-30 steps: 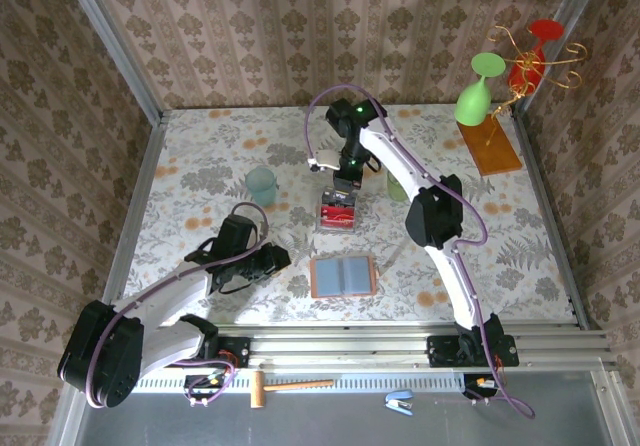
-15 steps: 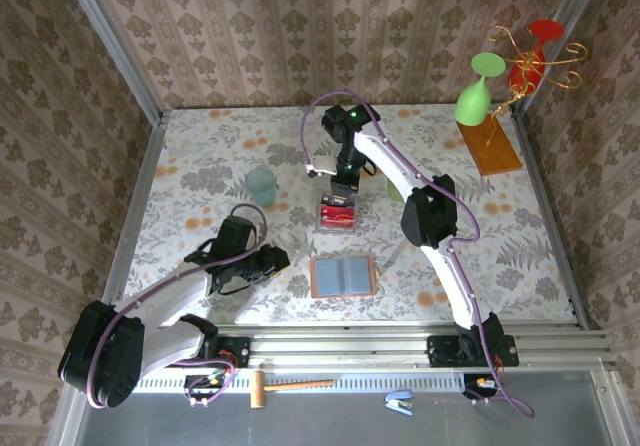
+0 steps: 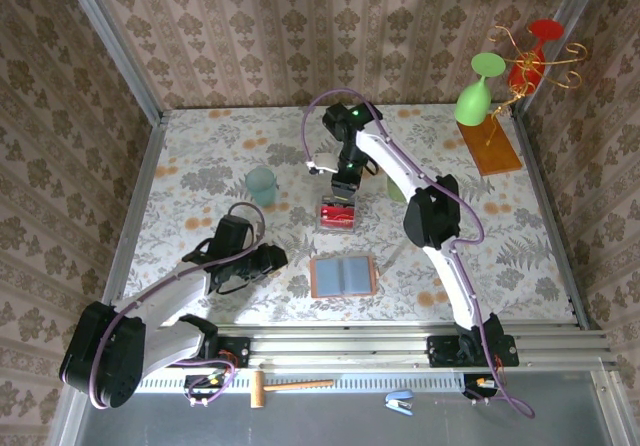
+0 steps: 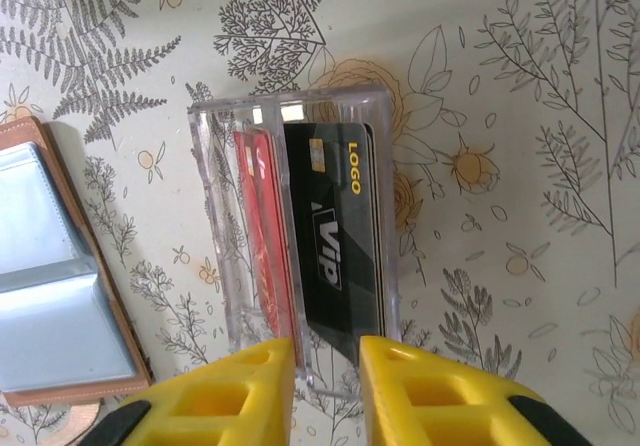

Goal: Take the credit cards out of the card holder

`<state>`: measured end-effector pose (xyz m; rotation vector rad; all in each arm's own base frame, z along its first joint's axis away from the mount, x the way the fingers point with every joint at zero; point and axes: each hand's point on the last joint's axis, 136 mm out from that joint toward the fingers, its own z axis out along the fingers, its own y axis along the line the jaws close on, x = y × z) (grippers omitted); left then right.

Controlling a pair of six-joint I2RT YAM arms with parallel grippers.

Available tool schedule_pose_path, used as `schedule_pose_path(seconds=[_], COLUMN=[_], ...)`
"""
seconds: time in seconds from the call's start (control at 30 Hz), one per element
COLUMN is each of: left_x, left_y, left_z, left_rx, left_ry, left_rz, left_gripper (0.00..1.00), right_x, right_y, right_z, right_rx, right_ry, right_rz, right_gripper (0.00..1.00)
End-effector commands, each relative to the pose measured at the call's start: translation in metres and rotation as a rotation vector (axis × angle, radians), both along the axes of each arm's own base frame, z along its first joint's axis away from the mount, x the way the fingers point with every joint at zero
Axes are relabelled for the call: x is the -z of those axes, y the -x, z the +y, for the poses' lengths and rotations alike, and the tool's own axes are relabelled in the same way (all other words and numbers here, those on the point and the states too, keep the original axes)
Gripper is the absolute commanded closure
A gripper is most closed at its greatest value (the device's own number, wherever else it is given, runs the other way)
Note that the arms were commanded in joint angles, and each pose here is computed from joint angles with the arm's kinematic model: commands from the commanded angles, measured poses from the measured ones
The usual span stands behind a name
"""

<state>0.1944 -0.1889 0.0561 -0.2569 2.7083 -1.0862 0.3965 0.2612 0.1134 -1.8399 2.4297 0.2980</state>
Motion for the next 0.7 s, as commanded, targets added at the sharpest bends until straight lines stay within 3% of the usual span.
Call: schedule_pose_path(seconds=[0.0,0.3,0.4,0.47,0.53,0.6,0.63,0.67], left_x=[0.004,0.007,0.003,-0.001,-0.004,-0.007,-0.009,-0.011], left_y=[-0.003,-0.024,-0.034,-0.041,-0.047,-0.053,-0.056,-0.059], left_z=[0.015,0.050,0.063,0.074,0.086,0.097,0.102,0.109], left_rx=[-0.004,-0.046,-0.060,-0.074,-0.086,-0.103,-0.111,-0.123], left_ry=[-0.062,-0.264,-0.329,-0.390,-0.448,-0.495,-0.516,-0.537], left_rz=[-0.021,-0.086,-0.109,-0.131,-0.153,-0.174,-0.183,-0.194], left_gripper=[0.66,0.38,0.20,0.09,0.01,0.00,0.00,0.00], right_x=[-0.033,-0.044,-0.043,-0.037,-0.034,-0.029,-0.027,-0.027], right_y=[-0.007,-0.006,-0.001,0.005,0.009,0.013,0.014,0.015], right_z=[-0.012,-0.043,-0.059,-0.074,-0.088,-0.105,-0.113,-0.123], right_rx=[0.113,0.325,0.397,0.453,0.509,0.580,0.613,0.657], right_ry=[-0.021,-0.070,-0.069,-0.056,-0.042,-0.036,-0.033,-0.034], right_rz=[-0.092,-0.285,-0.347,-0.379,-0.409,-0.439,-0.458,-0.477], right_gripper=[0.73,0.57,0.50,0.36,0.30,0.16,0.00,0.00])
